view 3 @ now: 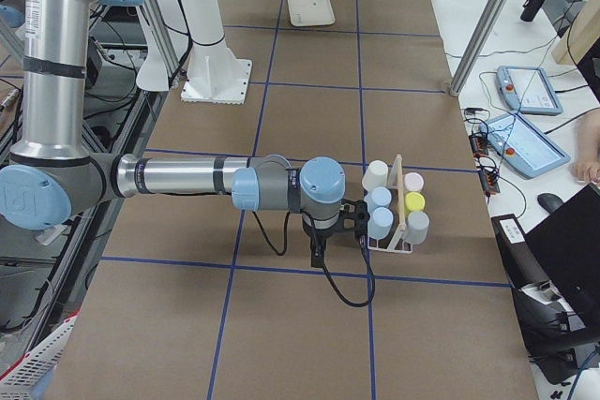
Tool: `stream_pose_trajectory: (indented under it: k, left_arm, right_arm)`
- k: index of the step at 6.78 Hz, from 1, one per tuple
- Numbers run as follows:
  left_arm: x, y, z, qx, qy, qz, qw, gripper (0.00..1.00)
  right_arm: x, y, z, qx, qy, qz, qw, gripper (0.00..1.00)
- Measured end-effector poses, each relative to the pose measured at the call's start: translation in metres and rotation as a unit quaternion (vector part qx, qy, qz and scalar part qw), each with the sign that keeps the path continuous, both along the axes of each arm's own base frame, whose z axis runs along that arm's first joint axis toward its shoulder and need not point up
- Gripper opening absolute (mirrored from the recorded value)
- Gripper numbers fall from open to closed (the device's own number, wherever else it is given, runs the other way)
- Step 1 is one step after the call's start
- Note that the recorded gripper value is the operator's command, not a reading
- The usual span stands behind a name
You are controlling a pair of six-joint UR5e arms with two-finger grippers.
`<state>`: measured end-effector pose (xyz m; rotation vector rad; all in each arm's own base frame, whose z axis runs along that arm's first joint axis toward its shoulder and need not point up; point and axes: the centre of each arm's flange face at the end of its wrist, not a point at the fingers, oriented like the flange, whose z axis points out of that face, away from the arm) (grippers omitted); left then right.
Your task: Transfer IKEA cup to right arm and place on rack
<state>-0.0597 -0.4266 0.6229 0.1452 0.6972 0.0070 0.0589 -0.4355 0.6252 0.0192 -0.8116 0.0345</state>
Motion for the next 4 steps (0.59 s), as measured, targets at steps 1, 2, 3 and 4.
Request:
stream_pose_trajectory:
  k: [1,2,3,4]
  left_arm:
    - [0.0001,-0.0002,-0.0002,0.0,0.0,0.0,1.0,1.0]
    - [0.0002,-0.0006,-0.0003,0.0,0.0,0.0,1.0,1.0]
    - [0.0002,-0.0009,-0.0005,0.0,0.0,0.0,1.0,1.0]
    - [0.0002,-0.001,-0.0009,0.001,0.0,0.0,1.0,1.0]
  right_arm:
    - [-0.0001,-0.0005,-0.0017,0.003,0.0,0.001,1.0,1.0]
    - [-0.0001,-0.0013,-0.0042,0.006,-0.001,0.001,1.0,1.0]
    - [-0.0002,-0.0022,-0.0051,0.007,-0.001,0.001,1.0,1.0]
    - [-0.0002,-0.0033,-0.0051,0.007,-0.001,0.001,1.0,1.0]
